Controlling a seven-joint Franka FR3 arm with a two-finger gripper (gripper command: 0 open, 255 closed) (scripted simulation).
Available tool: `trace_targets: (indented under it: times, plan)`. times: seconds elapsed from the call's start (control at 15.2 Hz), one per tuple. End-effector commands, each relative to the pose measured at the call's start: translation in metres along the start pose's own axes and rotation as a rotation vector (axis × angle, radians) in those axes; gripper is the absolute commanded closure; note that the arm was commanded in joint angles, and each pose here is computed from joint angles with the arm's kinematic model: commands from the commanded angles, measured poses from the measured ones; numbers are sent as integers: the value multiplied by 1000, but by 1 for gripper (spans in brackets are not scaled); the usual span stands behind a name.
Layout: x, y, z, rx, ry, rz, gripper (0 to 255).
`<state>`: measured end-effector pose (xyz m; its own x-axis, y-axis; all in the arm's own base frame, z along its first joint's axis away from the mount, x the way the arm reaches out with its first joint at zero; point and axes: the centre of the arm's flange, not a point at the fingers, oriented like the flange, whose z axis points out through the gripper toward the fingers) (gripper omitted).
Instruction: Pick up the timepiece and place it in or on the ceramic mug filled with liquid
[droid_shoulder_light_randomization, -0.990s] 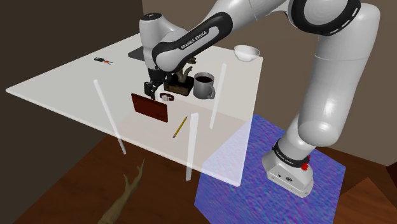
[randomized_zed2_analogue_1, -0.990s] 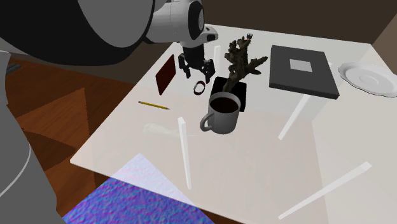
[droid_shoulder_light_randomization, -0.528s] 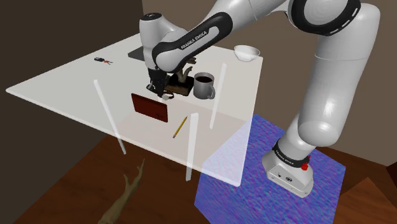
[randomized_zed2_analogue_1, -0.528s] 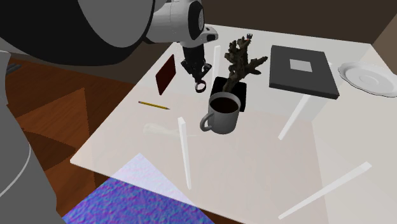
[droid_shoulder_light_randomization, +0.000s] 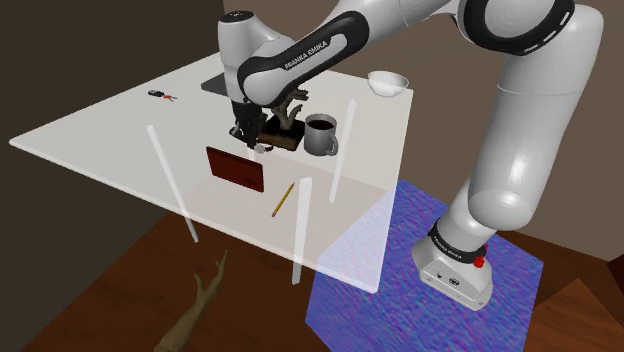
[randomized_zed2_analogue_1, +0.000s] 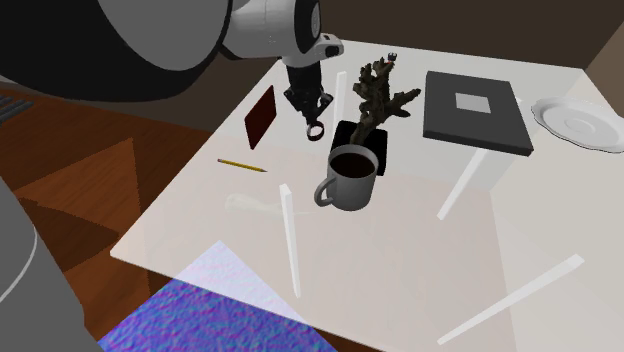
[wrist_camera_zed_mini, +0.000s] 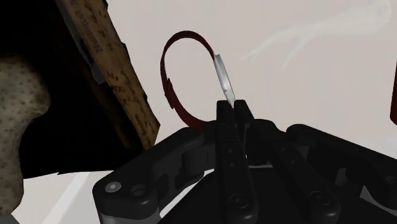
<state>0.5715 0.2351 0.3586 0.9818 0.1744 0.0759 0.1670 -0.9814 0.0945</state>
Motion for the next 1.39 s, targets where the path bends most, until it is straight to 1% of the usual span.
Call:
trace_targets:
  times: [0.0, 1.32]
  plan:
    - [1, 1, -10, 0, 0, 0, 255]
    - [9, 11, -114, 0, 0, 0, 255]
